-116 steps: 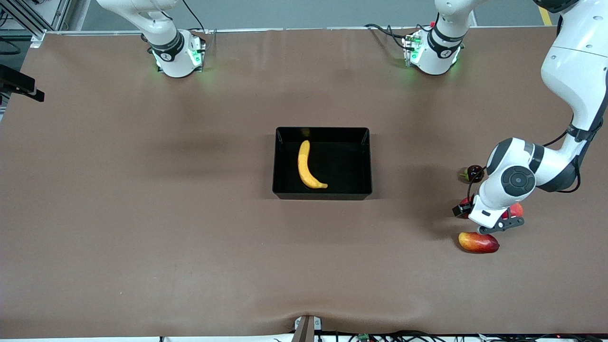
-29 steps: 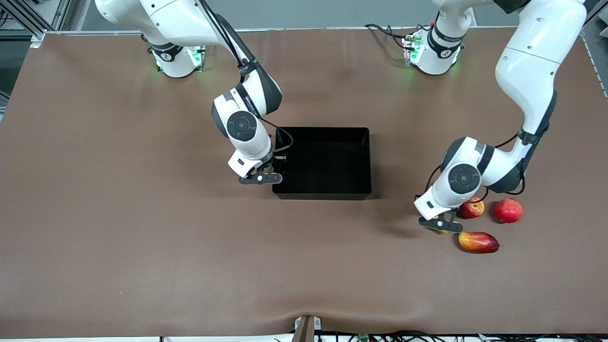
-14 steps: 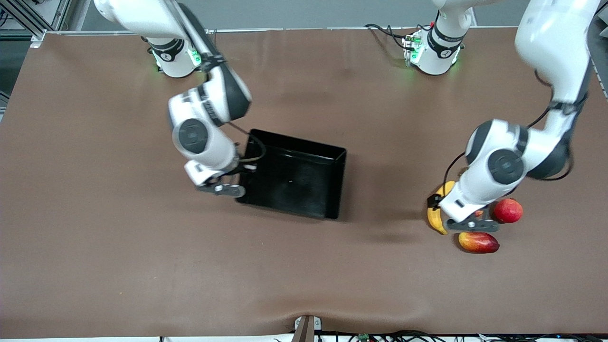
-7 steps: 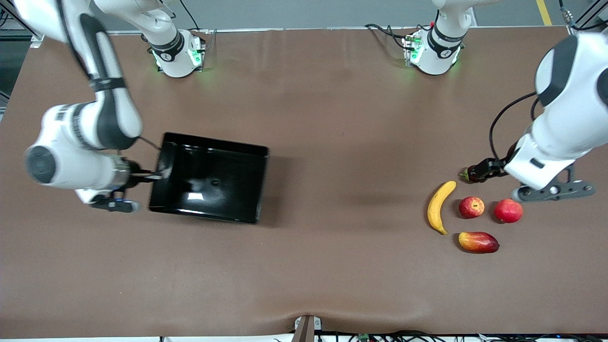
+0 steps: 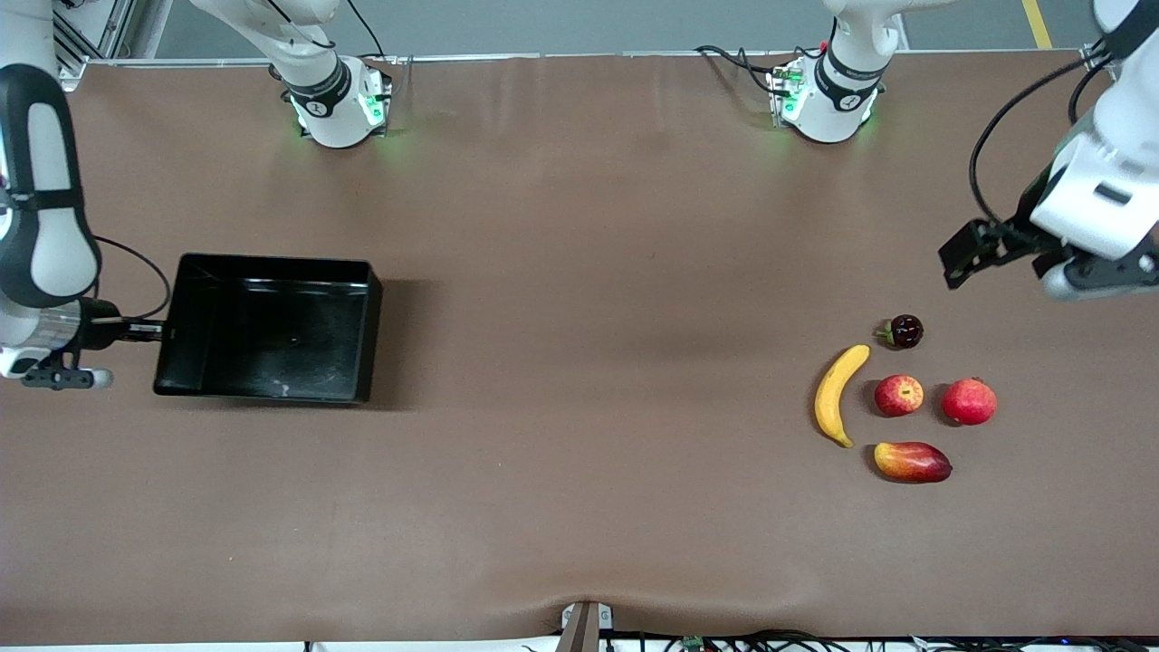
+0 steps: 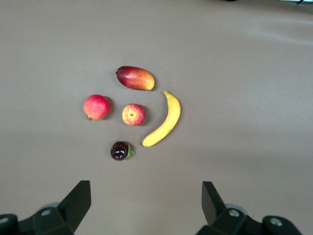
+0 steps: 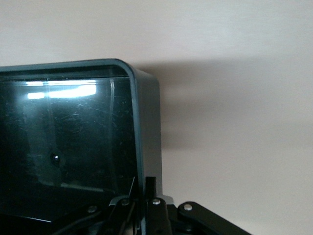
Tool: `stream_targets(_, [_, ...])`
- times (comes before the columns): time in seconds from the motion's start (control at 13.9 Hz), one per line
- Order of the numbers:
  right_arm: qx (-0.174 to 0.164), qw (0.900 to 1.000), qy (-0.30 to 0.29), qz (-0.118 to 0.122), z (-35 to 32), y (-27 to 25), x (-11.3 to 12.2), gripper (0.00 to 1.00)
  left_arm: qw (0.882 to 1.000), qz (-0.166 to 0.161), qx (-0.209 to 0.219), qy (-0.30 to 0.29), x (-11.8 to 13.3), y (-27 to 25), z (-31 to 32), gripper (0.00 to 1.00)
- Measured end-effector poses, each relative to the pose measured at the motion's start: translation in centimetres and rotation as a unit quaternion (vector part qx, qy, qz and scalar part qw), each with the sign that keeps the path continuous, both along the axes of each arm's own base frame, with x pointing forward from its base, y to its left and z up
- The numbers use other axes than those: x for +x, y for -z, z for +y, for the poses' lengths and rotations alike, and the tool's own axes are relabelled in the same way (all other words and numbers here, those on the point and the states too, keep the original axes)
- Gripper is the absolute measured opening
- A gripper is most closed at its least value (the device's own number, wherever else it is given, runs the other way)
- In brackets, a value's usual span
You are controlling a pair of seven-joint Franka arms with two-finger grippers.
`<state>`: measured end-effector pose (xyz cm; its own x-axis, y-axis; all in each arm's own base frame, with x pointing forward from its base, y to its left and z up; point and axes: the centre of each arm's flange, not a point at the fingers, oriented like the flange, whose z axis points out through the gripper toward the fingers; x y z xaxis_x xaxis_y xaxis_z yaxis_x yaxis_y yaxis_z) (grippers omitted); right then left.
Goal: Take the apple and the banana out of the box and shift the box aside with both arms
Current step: 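Slide the black tray away with the right gripper while the left gripper rises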
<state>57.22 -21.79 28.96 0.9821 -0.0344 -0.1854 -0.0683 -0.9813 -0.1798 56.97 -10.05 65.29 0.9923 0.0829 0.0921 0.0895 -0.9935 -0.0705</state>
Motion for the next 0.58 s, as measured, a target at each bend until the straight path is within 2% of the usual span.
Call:
stream_targets(0.22, [0.002, 1.0, -0.015, 0.0, -3.9, 4.8, -1.3, 0.06, 1.0, 0.015, -0.016, -0.01, -2.0, -1.2, 1.5, 1.0])
stream_targets(0.43, [0.009, 1.0, -0.023, -0.003, -4.5, 5.2, -1.4, 0.09, 0.999, 0.021, -0.028, -0.008, -3.1, -1.6, 3.9, 1.0])
stream_targets(0.58, [0.017, 0.999, -0.033, 0.001, -3.7, 4.7, -0.8, 0.27, 0.999, 0.024, -0.027, -0.011, -3.7, -1.5, 4.4, 1.0])
